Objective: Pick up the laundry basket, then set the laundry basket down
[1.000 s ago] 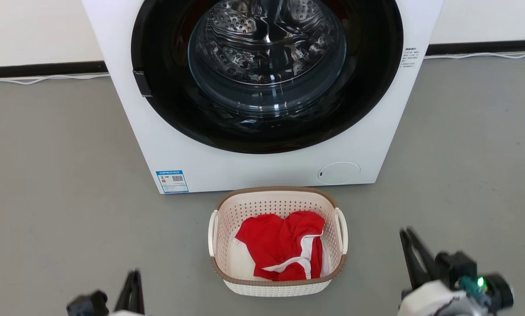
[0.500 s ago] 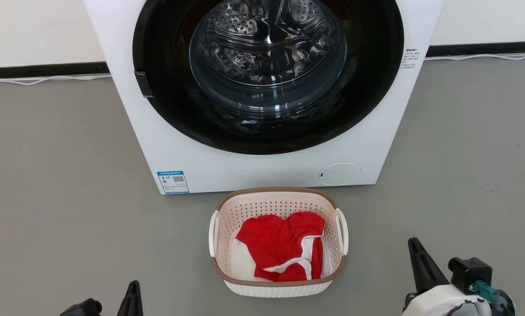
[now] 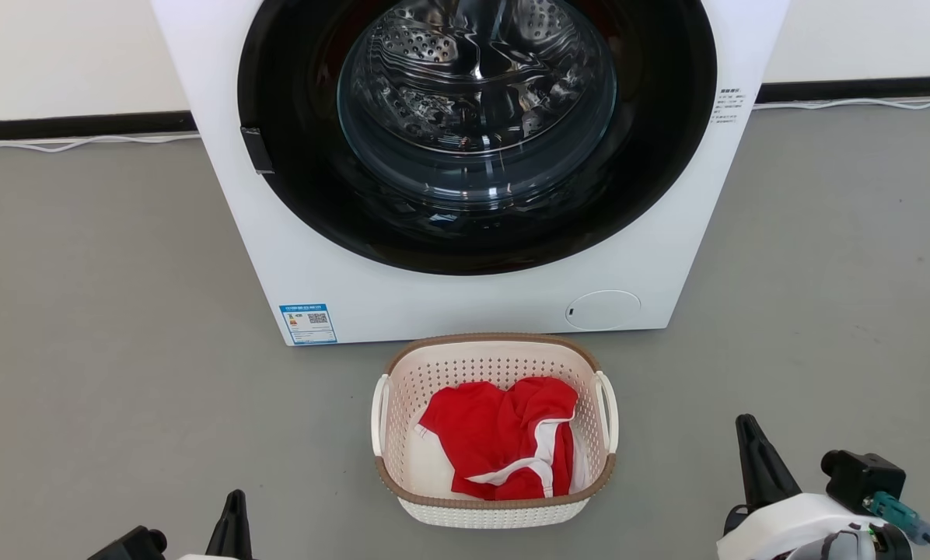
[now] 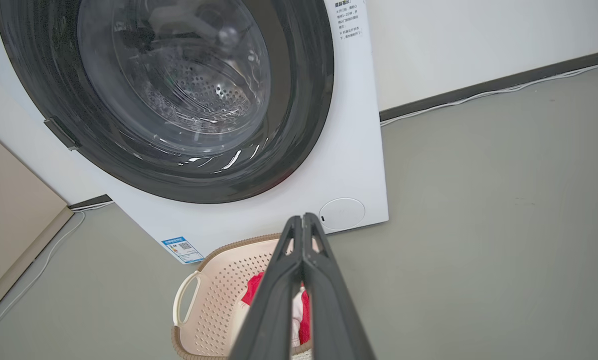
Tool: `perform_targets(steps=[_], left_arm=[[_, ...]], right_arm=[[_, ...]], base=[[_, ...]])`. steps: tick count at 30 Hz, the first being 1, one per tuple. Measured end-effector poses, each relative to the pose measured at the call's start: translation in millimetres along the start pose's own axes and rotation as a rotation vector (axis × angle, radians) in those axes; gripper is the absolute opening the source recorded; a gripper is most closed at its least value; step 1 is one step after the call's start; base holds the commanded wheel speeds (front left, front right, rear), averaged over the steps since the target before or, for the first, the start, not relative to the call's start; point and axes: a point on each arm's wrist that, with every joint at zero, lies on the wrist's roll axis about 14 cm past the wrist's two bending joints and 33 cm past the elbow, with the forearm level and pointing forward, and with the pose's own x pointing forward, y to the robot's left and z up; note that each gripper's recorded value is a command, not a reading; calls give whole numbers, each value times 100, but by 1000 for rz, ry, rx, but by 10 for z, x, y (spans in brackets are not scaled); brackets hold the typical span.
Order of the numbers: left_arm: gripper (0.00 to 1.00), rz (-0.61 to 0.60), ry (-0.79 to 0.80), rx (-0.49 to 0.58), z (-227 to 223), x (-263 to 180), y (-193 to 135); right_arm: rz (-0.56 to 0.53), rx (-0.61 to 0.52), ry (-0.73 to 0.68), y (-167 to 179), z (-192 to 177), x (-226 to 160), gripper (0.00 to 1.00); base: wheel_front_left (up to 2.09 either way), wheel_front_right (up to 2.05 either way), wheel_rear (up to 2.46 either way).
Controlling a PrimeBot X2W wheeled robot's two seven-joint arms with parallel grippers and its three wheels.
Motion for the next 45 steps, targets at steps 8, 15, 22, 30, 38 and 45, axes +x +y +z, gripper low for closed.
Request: perform_targets(steps=[8,15,22,30,38,45], left_arm=[[0,4,5,-86,24,8,-8],[0,-2,4,-161,53,13,-24],[0,-10,12,-242,75,18,-43],[0,-28,6,-322,148,55,-103],[0,-41,7,-409,183,60,-131],[0,-58,9,-482,219,64,-165]], right_arm=[[-14,105,-6,-16,41,10,0],[-27,198,-13,-39,71,15,0],[-38,306,-21,-59,112,22,0],[-41,412,-25,-64,140,28,0],[-40,520,-32,-63,173,35,0],[-34,613,-39,-54,213,41,0]], base=[[0,0,0],[0,0,0],[0,0,0],[0,0,0],[0,0,0],[0,0,0]])
